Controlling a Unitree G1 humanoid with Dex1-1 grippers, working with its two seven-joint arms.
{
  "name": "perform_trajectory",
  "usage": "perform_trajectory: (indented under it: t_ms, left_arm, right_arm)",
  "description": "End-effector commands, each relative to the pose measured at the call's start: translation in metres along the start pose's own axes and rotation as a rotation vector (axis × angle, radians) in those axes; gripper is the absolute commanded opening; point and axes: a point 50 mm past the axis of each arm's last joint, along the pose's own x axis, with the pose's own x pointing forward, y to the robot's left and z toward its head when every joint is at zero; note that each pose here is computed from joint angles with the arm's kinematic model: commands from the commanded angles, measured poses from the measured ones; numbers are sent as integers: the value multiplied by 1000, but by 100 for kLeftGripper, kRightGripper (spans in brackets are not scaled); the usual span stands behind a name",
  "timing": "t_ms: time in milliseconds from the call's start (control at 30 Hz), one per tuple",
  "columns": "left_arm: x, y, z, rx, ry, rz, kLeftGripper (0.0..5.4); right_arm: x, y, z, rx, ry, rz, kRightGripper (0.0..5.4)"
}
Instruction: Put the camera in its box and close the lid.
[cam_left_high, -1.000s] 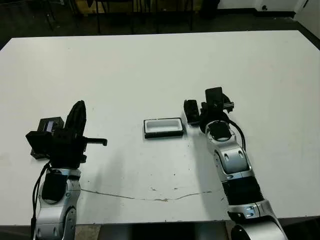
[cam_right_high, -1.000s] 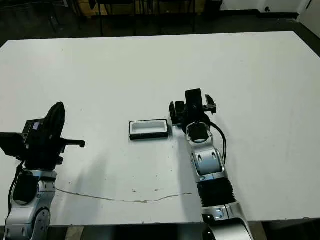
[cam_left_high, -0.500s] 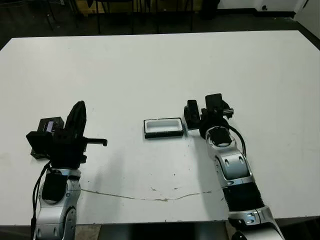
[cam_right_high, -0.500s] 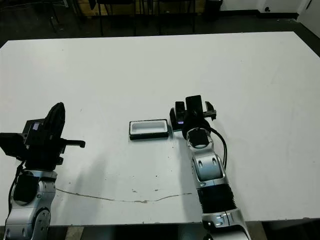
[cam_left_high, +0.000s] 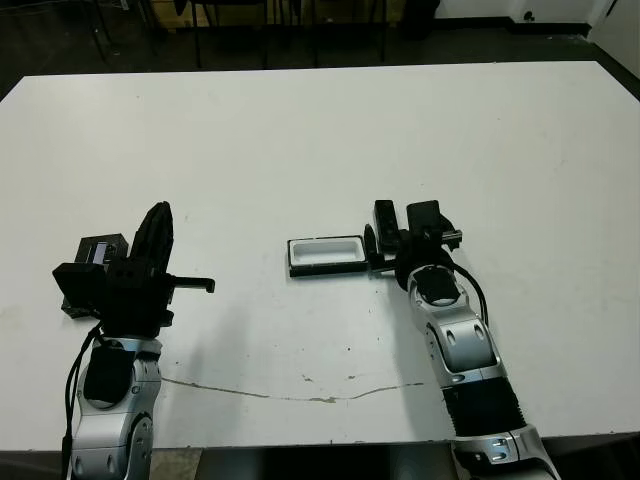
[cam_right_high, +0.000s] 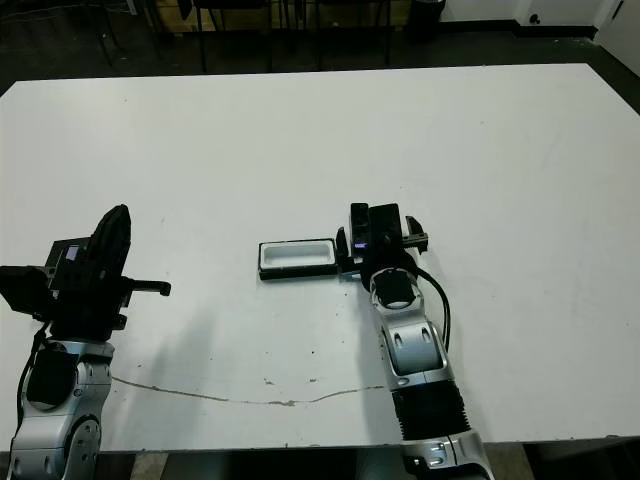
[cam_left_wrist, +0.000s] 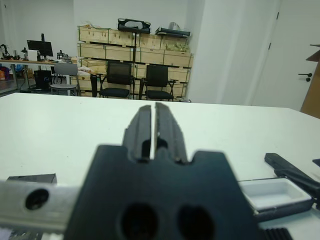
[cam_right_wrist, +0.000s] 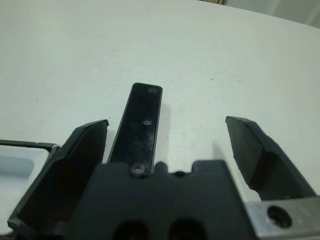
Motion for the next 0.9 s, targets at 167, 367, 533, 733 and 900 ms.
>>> perform_trajectory:
  t_ms: [167, 367, 533, 733, 900]
  left_arm:
    - [-3, 3, -5, 11, 36, 8, 0]
    - [-3, 3, -5, 3, 39, 12, 0]
    - [-3, 4, -5, 9, 36, 4, 0]
    - [-4, 3, -4, 12, 33, 6, 0]
    - [-4, 3, -4, 12, 36, 10, 0]
  right_arm:
    - [-3, 3, -19, 57, 65, -30, 492]
    - [-3, 6, -21, 93, 62, -46, 379]
    - [-3, 8, -23, 183, 97, -26, 288]
    - [-2, 7, -27, 240, 156, 27, 176]
    - [-1, 4, -31, 274, 210, 84, 91]
